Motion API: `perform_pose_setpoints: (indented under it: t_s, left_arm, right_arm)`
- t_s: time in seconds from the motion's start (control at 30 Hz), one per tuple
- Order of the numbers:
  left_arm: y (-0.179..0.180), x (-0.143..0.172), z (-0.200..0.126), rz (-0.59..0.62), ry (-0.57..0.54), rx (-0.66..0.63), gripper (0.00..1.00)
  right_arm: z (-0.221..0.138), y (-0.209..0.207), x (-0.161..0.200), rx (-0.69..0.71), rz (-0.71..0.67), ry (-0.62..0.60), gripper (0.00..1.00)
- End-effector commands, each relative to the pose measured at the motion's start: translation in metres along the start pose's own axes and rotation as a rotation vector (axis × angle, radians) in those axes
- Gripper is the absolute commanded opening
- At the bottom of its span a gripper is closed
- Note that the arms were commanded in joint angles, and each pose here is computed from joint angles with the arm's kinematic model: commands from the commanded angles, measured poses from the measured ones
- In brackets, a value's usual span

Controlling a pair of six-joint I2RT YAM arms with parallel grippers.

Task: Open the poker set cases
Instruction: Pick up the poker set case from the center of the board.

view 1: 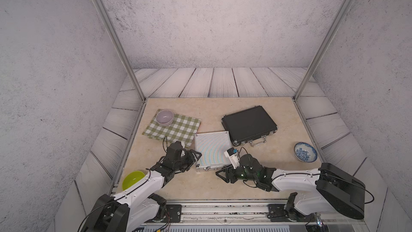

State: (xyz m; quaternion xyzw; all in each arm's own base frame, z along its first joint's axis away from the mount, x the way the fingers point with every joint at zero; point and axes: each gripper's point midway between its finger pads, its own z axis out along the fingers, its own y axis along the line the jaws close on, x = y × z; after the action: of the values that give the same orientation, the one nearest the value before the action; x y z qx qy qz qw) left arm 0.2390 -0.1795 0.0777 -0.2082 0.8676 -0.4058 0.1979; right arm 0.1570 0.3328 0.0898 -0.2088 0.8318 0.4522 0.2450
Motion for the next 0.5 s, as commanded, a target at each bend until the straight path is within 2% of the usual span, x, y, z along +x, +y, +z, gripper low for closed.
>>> perform_pose_setpoints:
  t_s: [0.0, 0.13, 0.23, 0.33, 0.4, 0.47]
  left_arm:
    - [-0.007, 0.004, -0.001, 0.037, 0.011, 0.030, 0.59]
    - [-0.007, 0.003, -0.004, 0.092, 0.009, 0.009, 0.60]
    - [-0.014, -0.006, -0.018, 0.201, -0.026, -0.040, 0.63]
    - [-0.034, -0.026, -0.051, 0.381, -0.127, -0.096, 0.65]
    - [-0.056, -0.038, -0.077, 0.555, -0.196, -0.104, 0.65]
    - [-0.079, -0.038, -0.093, 0.753, -0.218, -0.061, 0.65]
  right_arm:
    - [0.000, 0.020, -0.014, -0.073, 0.017, -0.028, 0.59]
    - [0.000, 0.015, -0.012, -0.024, -0.026, 0.007, 0.61]
    - [-0.005, 0.018, -0.013, -0.008, -0.100, 0.027, 0.61]
    - [-0.012, 0.019, -0.018, 0.028, -0.186, 0.040, 0.61]
    - [-0.017, 0.018, -0.020, 0.062, -0.261, 0.060, 0.61]
    - [-0.024, 0.018, -0.024, 0.094, -0.318, 0.067, 0.61]
